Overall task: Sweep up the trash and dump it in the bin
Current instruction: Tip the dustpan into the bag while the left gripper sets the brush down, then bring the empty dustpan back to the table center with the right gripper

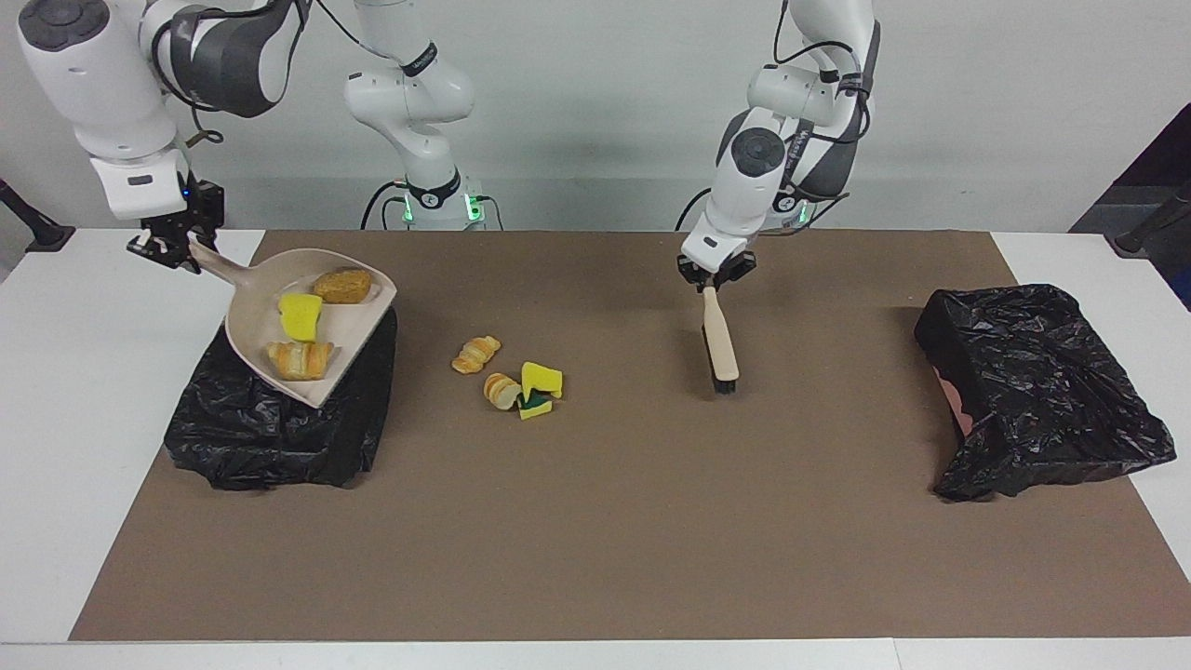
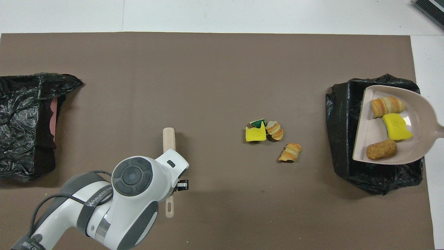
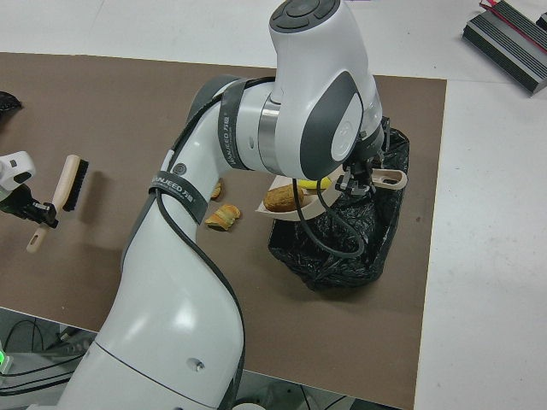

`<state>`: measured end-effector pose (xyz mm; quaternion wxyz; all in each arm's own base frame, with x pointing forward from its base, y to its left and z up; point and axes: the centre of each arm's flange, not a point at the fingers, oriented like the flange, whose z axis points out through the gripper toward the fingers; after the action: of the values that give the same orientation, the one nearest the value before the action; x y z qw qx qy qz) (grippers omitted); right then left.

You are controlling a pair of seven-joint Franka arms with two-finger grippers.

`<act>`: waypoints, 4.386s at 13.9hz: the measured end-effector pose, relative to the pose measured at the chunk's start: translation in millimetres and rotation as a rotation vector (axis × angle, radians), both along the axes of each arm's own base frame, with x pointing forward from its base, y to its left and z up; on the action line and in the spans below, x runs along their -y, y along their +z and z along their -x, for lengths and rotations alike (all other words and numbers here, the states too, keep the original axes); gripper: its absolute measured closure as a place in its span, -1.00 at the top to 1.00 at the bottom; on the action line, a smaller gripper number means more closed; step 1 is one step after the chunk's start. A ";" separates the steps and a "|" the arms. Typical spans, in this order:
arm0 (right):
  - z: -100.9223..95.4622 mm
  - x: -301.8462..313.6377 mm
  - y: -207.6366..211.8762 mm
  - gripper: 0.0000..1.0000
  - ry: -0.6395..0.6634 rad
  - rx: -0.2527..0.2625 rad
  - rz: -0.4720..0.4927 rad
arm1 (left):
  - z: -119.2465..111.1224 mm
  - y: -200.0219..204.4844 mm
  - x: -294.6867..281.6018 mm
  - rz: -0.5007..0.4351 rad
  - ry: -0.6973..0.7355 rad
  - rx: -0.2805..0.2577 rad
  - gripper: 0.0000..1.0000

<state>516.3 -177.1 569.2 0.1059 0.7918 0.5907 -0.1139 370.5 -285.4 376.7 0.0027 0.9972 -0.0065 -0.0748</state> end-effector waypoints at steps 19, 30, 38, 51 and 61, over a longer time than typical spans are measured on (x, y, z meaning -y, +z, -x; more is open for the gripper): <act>4.5 -96.3 46.9 -0.35 0.275 -0.225 0.420 | -88.9 22.1 -43.6 0.101 0.141 0.049 1.00; 43.6 -312.4 62.5 -0.35 -0.548 0.169 0.033 | -186.8 136.8 -221.5 0.103 0.052 0.085 1.00; -35.8 -511.4 -100.4 -0.35 -1.185 0.253 -0.215 | -193.2 164.9 -285.6 0.065 0.013 0.111 1.00; -76.9 -644.2 -205.3 -0.35 -1.344 0.191 -0.413 | -161.7 217.1 -276.6 0.047 -0.040 0.099 1.00; -17.5 -662.1 -156.1 1.00 -1.256 0.192 -0.397 | -162.3 218.2 -276.1 0.047 -0.041 0.104 1.00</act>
<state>533.8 485.0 413.1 -0.0762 0.9966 0.0150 0.0283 532.8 -9.3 594.9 0.0244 0.9990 -0.0290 -0.0228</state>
